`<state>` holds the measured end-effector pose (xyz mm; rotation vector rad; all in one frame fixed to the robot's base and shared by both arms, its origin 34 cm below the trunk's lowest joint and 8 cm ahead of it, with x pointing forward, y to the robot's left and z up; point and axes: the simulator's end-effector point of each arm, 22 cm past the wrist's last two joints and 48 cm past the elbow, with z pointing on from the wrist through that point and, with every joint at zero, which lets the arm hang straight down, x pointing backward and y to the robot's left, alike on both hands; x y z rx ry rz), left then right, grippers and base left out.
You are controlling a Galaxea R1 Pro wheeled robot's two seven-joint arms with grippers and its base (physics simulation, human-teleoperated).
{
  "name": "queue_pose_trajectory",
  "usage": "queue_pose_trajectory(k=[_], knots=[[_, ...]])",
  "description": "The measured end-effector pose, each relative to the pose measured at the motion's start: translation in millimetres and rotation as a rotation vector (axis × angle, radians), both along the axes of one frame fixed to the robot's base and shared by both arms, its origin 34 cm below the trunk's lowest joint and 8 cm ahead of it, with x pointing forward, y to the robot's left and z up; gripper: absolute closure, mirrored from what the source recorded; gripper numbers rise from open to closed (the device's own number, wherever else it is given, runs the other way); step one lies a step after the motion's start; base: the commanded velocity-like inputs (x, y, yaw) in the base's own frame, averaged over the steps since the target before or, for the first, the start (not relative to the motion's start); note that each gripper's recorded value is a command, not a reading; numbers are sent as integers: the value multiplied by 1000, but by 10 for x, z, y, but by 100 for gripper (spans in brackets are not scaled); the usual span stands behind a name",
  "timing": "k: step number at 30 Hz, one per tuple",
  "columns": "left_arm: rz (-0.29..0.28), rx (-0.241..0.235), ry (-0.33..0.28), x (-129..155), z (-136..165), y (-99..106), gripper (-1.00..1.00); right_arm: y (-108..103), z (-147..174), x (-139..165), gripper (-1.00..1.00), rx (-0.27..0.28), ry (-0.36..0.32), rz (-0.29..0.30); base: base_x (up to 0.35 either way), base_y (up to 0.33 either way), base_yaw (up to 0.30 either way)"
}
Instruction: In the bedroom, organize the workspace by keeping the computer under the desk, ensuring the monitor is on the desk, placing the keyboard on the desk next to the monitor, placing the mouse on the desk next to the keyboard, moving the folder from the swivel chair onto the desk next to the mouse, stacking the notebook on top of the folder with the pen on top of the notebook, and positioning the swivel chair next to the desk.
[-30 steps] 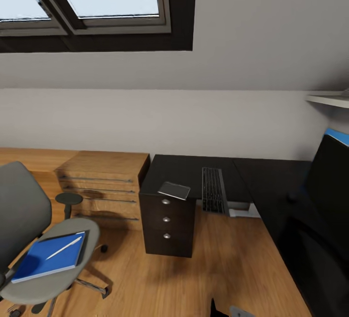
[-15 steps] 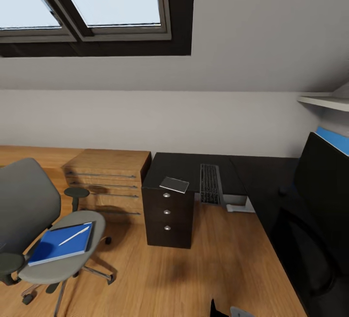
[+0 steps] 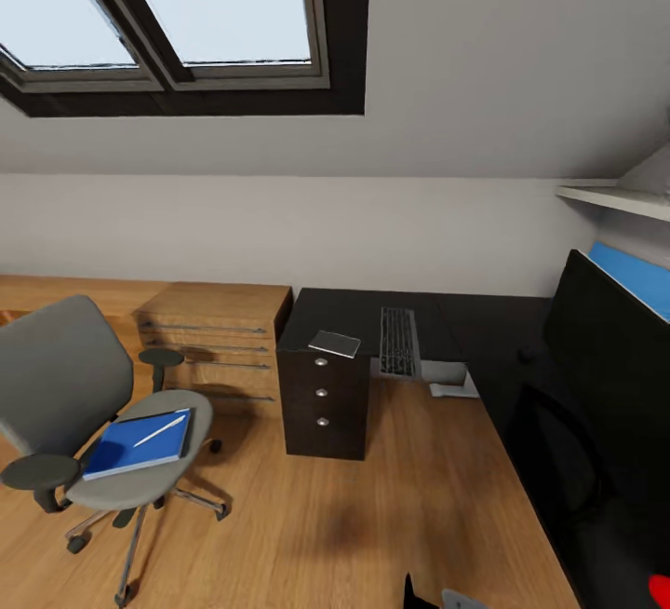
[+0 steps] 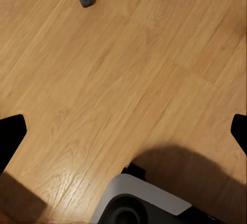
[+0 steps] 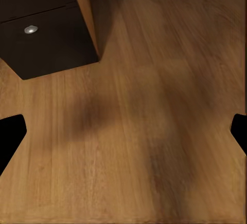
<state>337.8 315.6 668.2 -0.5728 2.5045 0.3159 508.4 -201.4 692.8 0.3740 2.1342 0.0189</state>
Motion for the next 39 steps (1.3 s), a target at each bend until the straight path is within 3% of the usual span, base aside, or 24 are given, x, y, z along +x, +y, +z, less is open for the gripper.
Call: queue_pose_trajectory(k=[11, 39], knots=[[1, 0, 0, -33, 117, 2, -100, -1, 117, -32, -100, -1, 0, 0, -264, 0, 0], [0, -1, 2, -133, 365, -2, -100, 3, 372, -125, -100, 0, -1, 1, -9, 0, 0]])
